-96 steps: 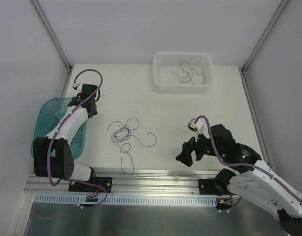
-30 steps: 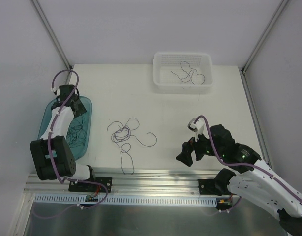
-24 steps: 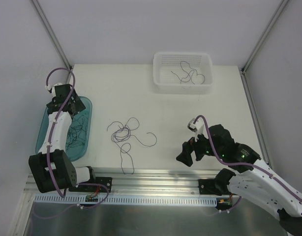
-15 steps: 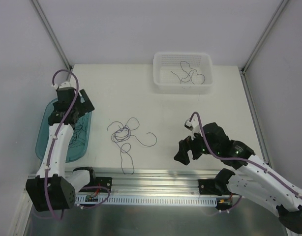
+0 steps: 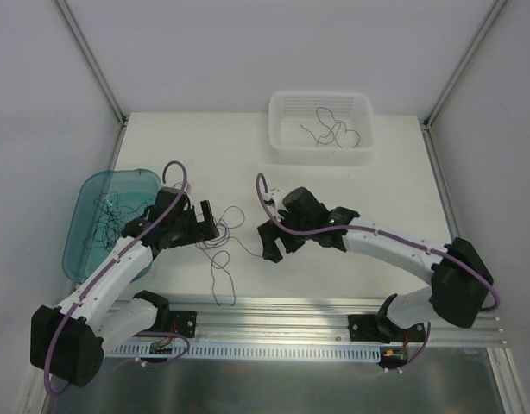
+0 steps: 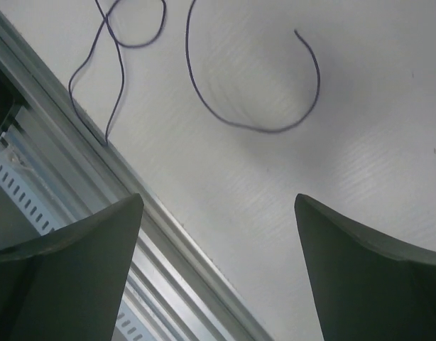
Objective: Untangle the cables
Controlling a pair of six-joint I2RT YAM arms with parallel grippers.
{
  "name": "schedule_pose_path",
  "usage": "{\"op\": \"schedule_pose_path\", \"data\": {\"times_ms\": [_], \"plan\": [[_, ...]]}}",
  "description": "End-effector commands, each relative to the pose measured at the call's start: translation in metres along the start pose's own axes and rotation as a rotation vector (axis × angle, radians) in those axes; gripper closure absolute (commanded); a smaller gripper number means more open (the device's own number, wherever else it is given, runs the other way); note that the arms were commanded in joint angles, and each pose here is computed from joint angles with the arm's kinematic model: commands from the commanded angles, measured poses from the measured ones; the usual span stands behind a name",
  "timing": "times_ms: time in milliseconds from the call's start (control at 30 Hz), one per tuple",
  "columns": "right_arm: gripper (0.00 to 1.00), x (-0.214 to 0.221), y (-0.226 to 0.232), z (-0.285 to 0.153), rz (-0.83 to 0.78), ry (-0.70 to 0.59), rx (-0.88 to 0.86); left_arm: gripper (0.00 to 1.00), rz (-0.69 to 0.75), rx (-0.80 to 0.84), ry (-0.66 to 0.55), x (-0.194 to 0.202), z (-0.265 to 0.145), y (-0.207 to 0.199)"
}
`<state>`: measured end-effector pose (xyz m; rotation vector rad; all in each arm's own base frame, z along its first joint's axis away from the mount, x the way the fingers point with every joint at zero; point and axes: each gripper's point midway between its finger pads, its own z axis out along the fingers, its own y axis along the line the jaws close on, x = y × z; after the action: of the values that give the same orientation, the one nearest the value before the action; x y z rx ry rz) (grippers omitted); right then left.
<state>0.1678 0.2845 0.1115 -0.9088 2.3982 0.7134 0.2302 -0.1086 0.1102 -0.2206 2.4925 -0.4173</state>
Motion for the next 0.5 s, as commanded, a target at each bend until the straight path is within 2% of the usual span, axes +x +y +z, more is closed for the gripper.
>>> {"op": "schedule_pose_path", "data": {"times_ms": [0,133,300,400,433,467], "plan": [[0.08,-0.059,0.018,0.03,-0.094,-0.098,-0.044,0.01,-0.057,-0.031,0.009,0.015,0.004,0.008],[0.12,-0.067,0.031,0.075,-0.093,-0.055,-0.093,0.01,-0.065,-0.037,0.01,0.025,0.007,0.014],[0.26,-0.062,0.034,0.116,-0.065,-0.002,-0.114,0.01,-0.098,-0.056,-0.031,0.026,0.008,0.022],[0.41,-0.061,0.033,0.124,-0.064,0.012,-0.11,0.01,-0.095,-0.024,-0.03,0.027,0.009,0.016],[0.52,-0.063,0.03,0.126,-0.066,0.015,-0.095,0.01,-0.093,-0.02,-0.03,0.026,0.009,0.015],[0.59,-0.064,0.028,0.126,-0.071,0.013,-0.086,0.01,-0.091,-0.003,-0.017,0.028,0.008,0.012]]}}
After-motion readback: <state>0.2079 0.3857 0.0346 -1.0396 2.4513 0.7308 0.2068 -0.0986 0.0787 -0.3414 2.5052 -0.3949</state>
